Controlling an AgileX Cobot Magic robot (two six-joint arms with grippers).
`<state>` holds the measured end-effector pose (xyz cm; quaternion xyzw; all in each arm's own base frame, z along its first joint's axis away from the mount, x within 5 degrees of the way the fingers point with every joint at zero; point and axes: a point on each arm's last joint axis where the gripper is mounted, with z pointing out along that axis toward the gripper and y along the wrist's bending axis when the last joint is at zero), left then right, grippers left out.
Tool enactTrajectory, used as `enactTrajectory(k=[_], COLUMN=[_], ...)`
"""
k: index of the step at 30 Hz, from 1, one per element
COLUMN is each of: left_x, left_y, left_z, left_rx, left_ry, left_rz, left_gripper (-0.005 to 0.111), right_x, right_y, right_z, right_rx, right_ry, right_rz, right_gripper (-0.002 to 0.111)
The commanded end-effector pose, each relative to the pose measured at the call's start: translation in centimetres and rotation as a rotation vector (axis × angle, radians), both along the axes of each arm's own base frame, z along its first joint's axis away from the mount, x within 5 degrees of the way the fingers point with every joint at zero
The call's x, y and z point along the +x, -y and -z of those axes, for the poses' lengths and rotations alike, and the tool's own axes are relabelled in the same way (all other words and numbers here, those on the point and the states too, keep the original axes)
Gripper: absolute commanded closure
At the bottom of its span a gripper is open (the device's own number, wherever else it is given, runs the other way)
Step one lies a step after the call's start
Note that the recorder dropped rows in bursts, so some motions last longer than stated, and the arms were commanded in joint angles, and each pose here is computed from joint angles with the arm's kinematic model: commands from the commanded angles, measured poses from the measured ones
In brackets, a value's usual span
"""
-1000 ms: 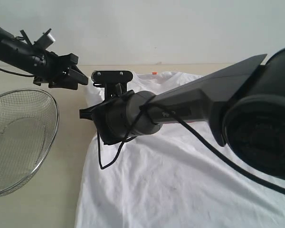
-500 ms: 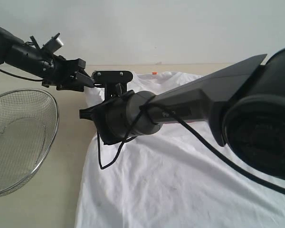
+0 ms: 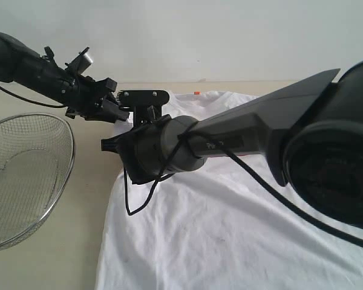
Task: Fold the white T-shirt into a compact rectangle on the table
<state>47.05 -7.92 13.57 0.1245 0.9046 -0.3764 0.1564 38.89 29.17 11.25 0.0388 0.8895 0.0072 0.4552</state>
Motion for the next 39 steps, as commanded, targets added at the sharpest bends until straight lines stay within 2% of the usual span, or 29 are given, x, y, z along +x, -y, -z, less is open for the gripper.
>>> enactTrajectory(k=[1, 5, 8, 13, 19, 24, 29, 34, 39], left_x=[0.0, 0.3, 0.6, 0.7, 0.9, 1.0, 0.9, 1.0, 0.9], left_y=[0.3, 0.3, 0.3, -0.1, -1.1, -1.2, -1.1, -1.1, -1.1], left_z=[-1.2, -2.1, -2.3, -2.2, -2.2, -2.2, -2.2, -2.3, -2.3], left_rx=[-0.021, -0.033, -0.029, 0.016, 0.023, 0.023, 0.021, 0.012, 0.009], left_ry=[0.014, 0.025, 0.032, 0.041, 0.031, 0.031, 0.025, 0.02, 0.019], left_rz=[0.014, -0.004, -0.025, -0.024, -0.065, -0.066, -0.068, -0.076, -0.076], left_gripper=[0.102, 0.102, 0.102, 0.102, 0.102, 0.102, 0.102, 0.102, 0.102], right_x=[0.0, 0.0, 0.0, 0.0, -0.2, -0.2, -0.2, 0.2, 0.7], right_y=[0.1, 0.2, 0.1, 0.7, 0.6, 0.0, 0.1, 1.4, 1.8], right_z=[-0.7, -1.0, -2.3, -4.7, -6.3, -6.0, -5.7, -5.9, -5.8], right_rx=[0.002, 0.004, 0.029, -0.021, -0.034, 0.009, -0.027, -0.021, -0.018], right_ry=[0.009, 0.017, 0.035, 0.084, 0.101, 0.086, 0.082, 0.107, 0.098], right_rz=[-0.006, 0.004, -0.001, 0.015, -0.044, -0.083, -0.1, 0.045, 0.03], right_gripper=[0.108, 0.108, 0.108, 0.108, 0.108, 0.108, 0.108, 0.095, 0.077])
